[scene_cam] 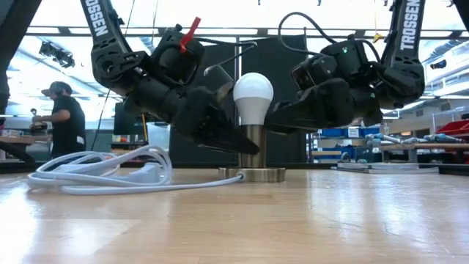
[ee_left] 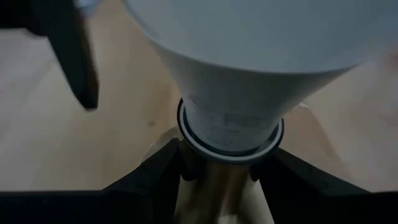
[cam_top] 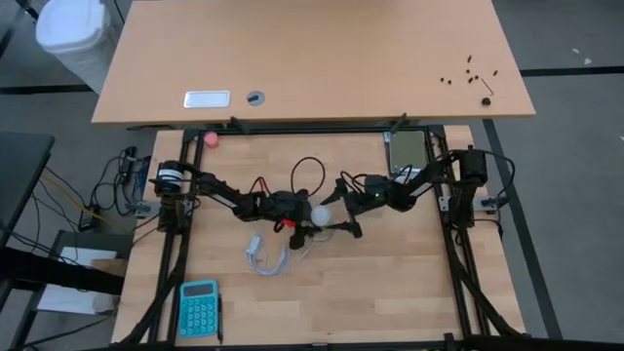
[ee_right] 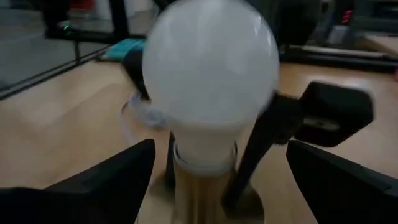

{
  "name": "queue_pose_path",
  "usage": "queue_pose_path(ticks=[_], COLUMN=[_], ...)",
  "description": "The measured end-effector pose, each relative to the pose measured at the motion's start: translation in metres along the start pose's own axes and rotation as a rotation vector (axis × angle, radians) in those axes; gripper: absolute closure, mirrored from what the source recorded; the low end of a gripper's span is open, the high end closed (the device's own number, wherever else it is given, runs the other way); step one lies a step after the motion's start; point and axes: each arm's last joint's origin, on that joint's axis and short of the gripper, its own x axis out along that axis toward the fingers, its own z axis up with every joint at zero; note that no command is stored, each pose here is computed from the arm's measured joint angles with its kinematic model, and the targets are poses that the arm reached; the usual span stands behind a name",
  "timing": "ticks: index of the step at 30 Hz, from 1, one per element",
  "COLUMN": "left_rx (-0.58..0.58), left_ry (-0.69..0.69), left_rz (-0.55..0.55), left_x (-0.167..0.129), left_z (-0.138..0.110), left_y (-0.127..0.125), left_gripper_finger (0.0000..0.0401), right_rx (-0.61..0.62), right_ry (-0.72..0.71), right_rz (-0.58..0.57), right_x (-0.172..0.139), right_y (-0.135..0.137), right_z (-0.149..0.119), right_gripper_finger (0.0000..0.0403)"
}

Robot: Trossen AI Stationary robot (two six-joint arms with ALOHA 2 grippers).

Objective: Screw lightbulb
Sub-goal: Insert the lightbulb into the lamp holder

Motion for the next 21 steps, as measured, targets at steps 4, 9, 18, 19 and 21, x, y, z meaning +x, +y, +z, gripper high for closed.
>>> queue_pose_path(ticks=[4,9,18,19,21], left_rx=[0.057,0.079,0.069,0.069,0.069], left_ry=[0.005,-0.002,-0.014,-0.014,-0.015], left_rz=[-0.135,-0.277,-0.350,-0.349,-0.348], left_x=[-0.001,-0.004,-0.007,-0.007,-0.007], left_z=[-0.001,-0.002,-0.003,-0.003,-0.003], left_y=[0.005,0.015,0.024,0.024,0.024], left_gripper_finger=[0.0204,0.0204,0.0204,0.0204,0.0204], right_rx=[-0.044,-0.092,-0.135,-0.123,-0.086], right_ry=[-0.029,-0.077,-0.076,-0.070,-0.079], right_rz=[0.067,0.163,0.217,0.223,0.238], right_x=[0.001,0.007,0.020,0.022,0.025], right_y=[-0.004,-0.006,-0.012,-0.015,-0.019], right_z=[0.004,0.013,0.011,0.005,-0.004], right_gripper_finger=[0.0027,0.0028,0.0032,0.0035,0.0040])
